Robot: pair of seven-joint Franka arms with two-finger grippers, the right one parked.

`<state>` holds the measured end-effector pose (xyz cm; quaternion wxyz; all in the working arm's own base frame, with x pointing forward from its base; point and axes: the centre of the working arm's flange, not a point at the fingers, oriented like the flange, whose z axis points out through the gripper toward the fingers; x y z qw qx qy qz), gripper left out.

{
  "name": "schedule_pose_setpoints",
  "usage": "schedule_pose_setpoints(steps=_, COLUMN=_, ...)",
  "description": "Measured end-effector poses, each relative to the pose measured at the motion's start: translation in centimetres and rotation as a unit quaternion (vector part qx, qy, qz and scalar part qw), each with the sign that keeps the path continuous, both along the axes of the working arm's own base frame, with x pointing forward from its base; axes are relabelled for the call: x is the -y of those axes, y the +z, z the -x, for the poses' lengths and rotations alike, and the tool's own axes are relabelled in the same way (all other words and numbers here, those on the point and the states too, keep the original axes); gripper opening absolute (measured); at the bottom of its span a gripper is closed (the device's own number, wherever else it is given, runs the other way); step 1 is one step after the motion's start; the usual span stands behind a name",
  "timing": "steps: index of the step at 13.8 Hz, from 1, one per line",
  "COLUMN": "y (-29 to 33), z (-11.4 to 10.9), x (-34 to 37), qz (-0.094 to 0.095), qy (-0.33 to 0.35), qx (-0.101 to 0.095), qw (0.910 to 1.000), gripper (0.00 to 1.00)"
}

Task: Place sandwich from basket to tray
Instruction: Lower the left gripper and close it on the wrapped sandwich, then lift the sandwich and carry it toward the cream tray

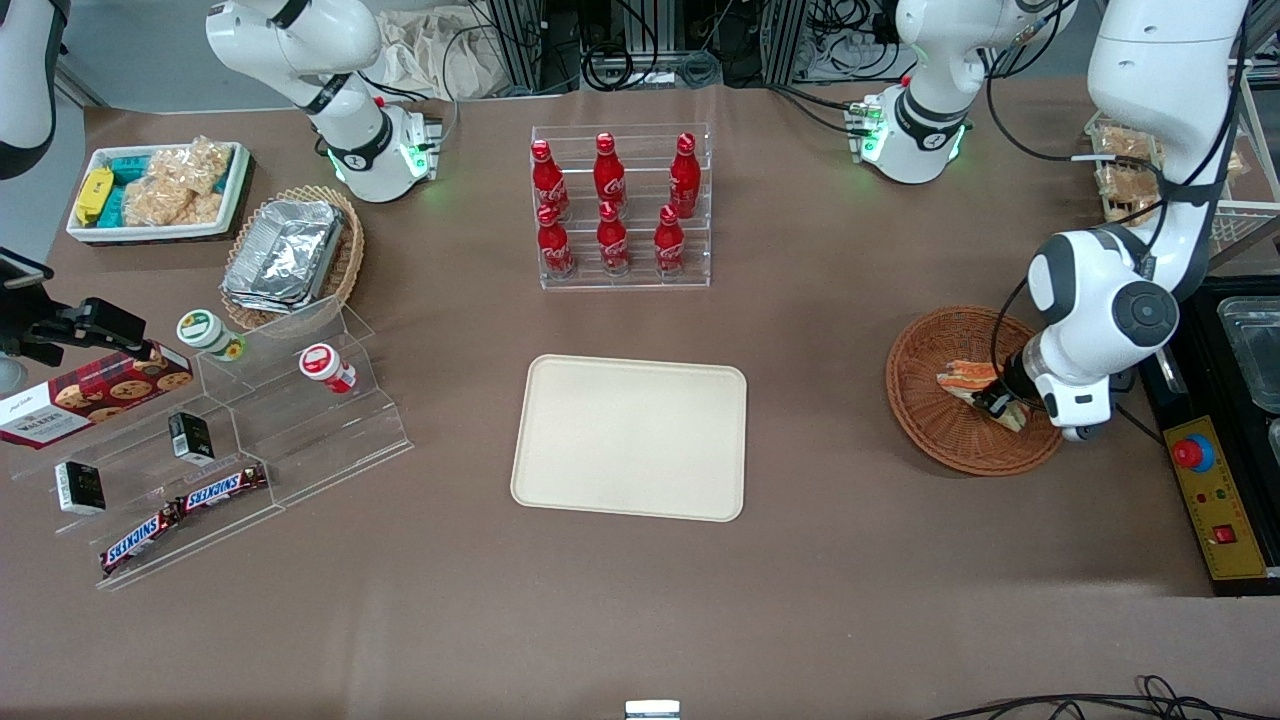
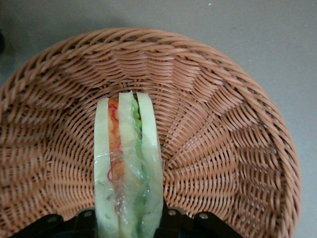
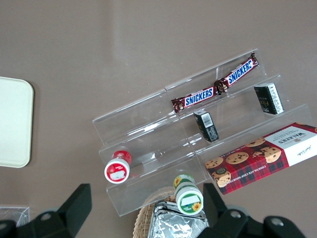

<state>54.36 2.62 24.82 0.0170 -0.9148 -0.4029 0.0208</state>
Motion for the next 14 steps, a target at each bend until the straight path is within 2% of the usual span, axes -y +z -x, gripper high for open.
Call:
schedule_pose_setpoints(steps=2, y=4.3, z=-0.4, x=0.1, qz=0.003, qy=-0.037, qx=-0.005, qw=0.9993, gripper=0.35)
schedule_pose_setpoints(steps=3, y=7.3, z=-0.8, x=0.7, qz=0.005, qy=-0.060, qx=0.002, qw=0.9982, gripper=0.31)
schedule_pose_setpoints(steps=5, y=13.1, z=-1.5, x=4.5, qz=0.029, qy=-0.115, qx=0.032, qw=0.9924, gripper=0.20)
schedule_pose_setpoints(steps=6, y=15.1, z=-1.7, x=8.0, qz=0.040, qy=-0.143, qx=0.047, qw=0.9877, gripper=0.20)
schedule_pose_setpoints(steps=8, y=16.1, z=-1.5, x=16.1, qz=0.053, qy=-0.209, qx=0.057, qw=0.9748, gripper=0.20)
schedule_pose_setpoints(steps=12, y=13.5, z=-1.3, x=30.2, qz=0.078, qy=-0.316, qx=0.049, qw=0.9442, gripper=0.20)
schedule_pose_setpoints(steps=14, y=10.7, z=-2.1, x=34.7, qz=0.069, qy=-0.359, qx=0.049, qw=0.9294, gripper=0.20)
